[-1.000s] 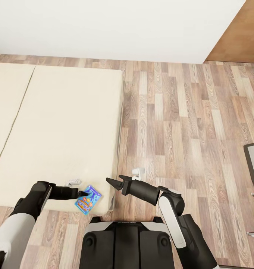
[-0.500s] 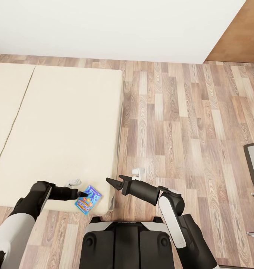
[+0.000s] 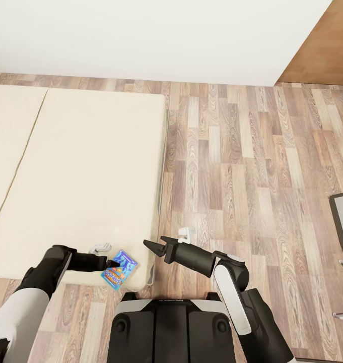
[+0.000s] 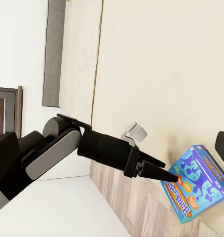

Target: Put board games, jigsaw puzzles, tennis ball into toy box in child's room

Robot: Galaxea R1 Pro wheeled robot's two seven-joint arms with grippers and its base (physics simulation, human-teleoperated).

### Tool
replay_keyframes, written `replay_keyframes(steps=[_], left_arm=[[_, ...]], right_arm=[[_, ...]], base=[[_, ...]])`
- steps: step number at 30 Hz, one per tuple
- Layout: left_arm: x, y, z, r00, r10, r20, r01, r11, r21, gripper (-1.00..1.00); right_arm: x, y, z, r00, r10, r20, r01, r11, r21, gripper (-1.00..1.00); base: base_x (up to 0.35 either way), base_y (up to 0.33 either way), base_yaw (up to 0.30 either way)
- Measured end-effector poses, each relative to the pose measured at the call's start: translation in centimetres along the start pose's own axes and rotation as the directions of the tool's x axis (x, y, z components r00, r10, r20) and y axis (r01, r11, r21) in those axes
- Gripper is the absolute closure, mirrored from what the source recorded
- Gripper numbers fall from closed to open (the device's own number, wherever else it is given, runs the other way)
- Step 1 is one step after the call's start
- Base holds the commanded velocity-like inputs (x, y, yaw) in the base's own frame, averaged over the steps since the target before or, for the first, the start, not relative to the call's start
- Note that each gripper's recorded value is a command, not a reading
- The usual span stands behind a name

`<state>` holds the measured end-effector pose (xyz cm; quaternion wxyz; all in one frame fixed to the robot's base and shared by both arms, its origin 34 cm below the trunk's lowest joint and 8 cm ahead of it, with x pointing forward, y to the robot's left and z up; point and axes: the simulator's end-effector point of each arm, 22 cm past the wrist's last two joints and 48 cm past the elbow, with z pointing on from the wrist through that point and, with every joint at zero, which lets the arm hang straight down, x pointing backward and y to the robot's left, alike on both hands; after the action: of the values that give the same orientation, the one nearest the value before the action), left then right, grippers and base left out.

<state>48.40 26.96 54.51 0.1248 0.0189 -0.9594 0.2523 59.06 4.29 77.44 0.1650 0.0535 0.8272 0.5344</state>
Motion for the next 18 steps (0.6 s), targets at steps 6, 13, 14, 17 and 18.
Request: replay_keyframes(steps=[6, 13, 14, 17, 18], left_arm=[[0.7, 0.0, 0.4, 1.000, -0.007, -0.018, 0.007, 1.000, 0.003, -1.00], [1.7, -0.1, 1.0, 0.999, -0.007, -0.048, 0.008, 1.000, 0.006, -1.00], [1.8, -0.1, 1.0, 0.999, -0.007, -0.049, 0.008, 1.000, 0.007, -1.00], [1.8, -0.3, 1.1, 0.999, -0.007, -0.050, 0.007, 1.000, 0.011, -1.00], [1.8, -0.4, 1.2, 0.999, -0.006, -0.051, 0.007, 1.000, 0.012, -1.00]], right_arm=[[0.0, 0.0, 0.0, 1.000, 0.000, 0.000, 0.000, 1.000, 0.000, -1.00], [0.0, 0.0, 0.0, 1.000, 0.000, 0.000, 0.000, 1.000, 0.000, -1.00], [0.0, 0.0, 0.0, 1.000, 0.000, 0.001, 0.000, 1.000, 0.001, -1.00], [0.0, 0.0, 0.0, 1.000, 0.000, 0.001, 0.000, 1.000, 0.001, -1.00], [0.0, 0.0, 0.0, 1.000, 0.000, 0.000, 0.000, 1.000, 0.001, -1.00]], base=[[0.000, 0.000, 0.000], [0.000, 0.000, 0.000], [0.000, 0.000, 0.000], [0.000, -0.007, 0.000], [0.000, -0.036, 0.000]])
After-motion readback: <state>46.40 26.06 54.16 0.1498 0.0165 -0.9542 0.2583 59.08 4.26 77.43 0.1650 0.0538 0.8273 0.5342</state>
